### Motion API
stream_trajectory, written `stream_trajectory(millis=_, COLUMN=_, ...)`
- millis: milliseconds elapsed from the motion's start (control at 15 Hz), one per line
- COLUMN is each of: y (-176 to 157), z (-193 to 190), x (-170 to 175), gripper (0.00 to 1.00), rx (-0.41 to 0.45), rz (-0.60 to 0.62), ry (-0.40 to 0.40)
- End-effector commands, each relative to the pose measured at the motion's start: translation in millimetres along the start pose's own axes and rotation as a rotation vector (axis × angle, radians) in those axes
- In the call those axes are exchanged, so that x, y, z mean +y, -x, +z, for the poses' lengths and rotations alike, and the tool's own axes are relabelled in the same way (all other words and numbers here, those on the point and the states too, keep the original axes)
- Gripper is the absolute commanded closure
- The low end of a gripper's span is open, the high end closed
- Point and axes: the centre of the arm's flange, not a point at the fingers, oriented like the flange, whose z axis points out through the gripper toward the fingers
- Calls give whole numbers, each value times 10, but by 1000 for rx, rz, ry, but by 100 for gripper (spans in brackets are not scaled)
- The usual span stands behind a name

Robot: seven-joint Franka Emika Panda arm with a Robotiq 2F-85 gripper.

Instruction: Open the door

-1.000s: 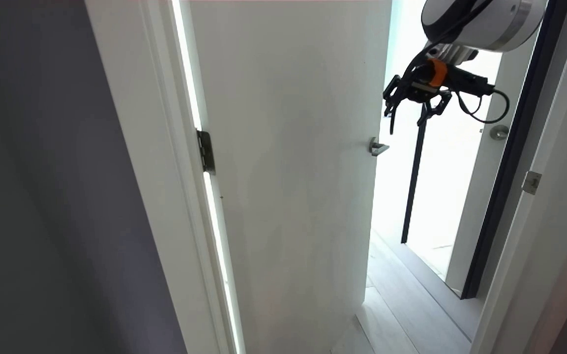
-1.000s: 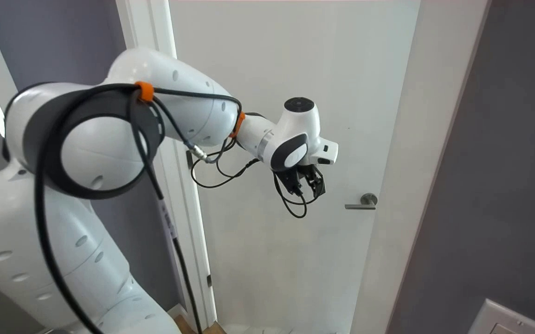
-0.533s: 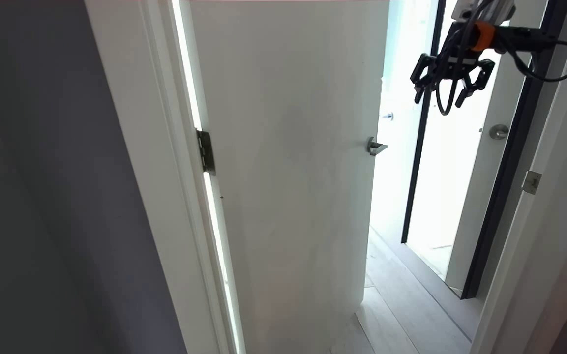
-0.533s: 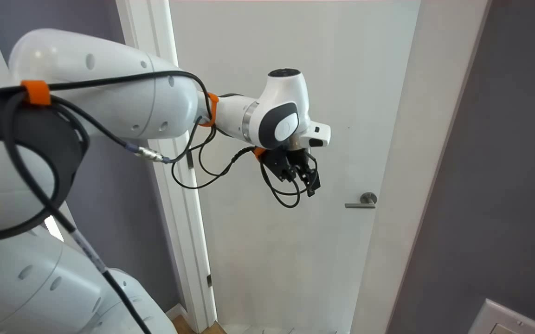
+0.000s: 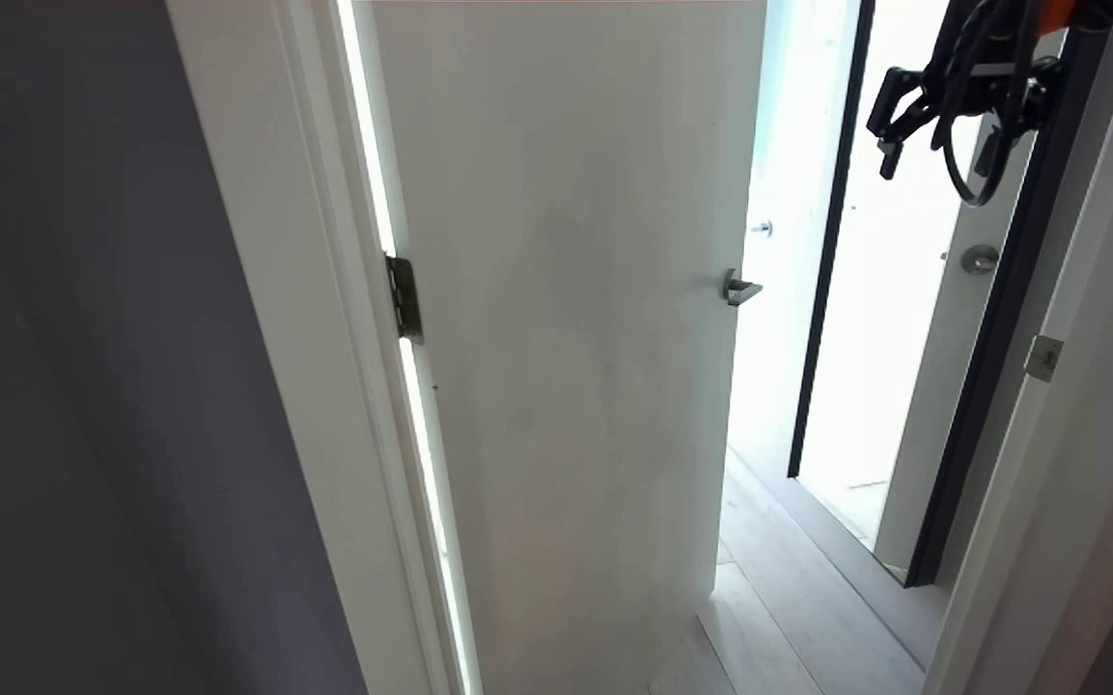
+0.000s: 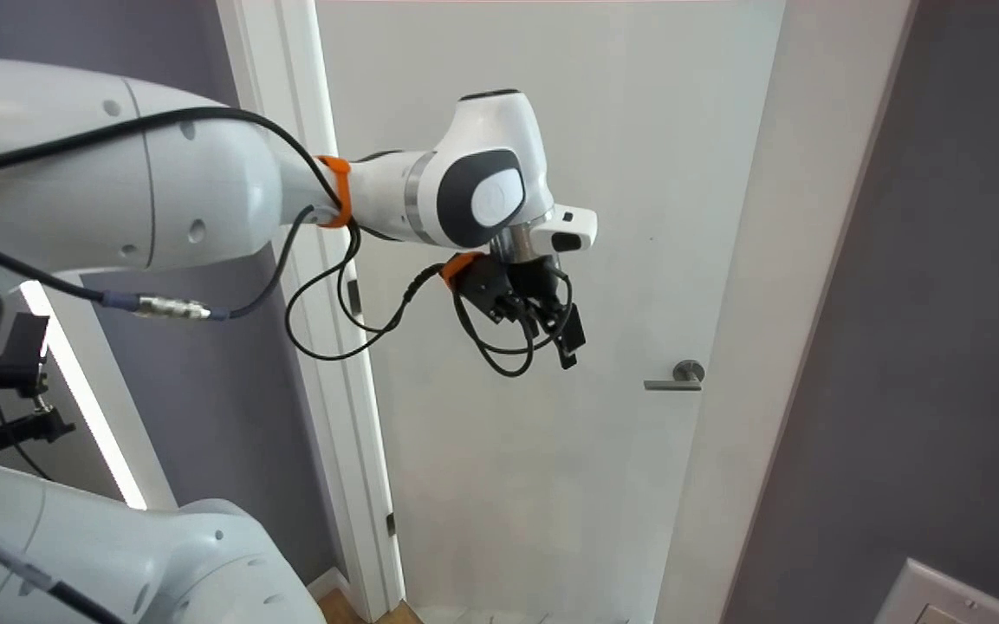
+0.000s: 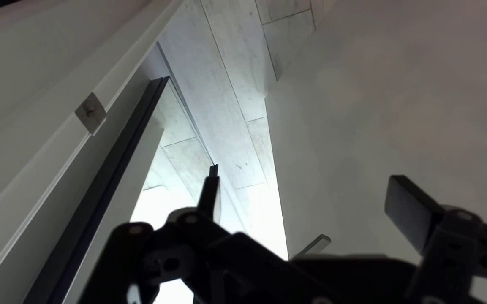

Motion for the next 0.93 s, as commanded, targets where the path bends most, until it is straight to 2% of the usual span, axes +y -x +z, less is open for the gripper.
stream_trajectory(millis=0, y=246, z=-157, x=138, gripper=0, rx=17, rz=8, ry=57)
stream_trajectory(millis=533, y=427, z=-313, x=263, gripper=0, rx=57, rz=24, ry=65)
stream_trajectory(millis=600, y=300, z=-280, x=204, gripper=0, rx=39, rz=11, ry=36)
stream_trajectory(millis=867, y=348, z=-298, x=222, gripper=0, rx=46, rz=12, ry=35)
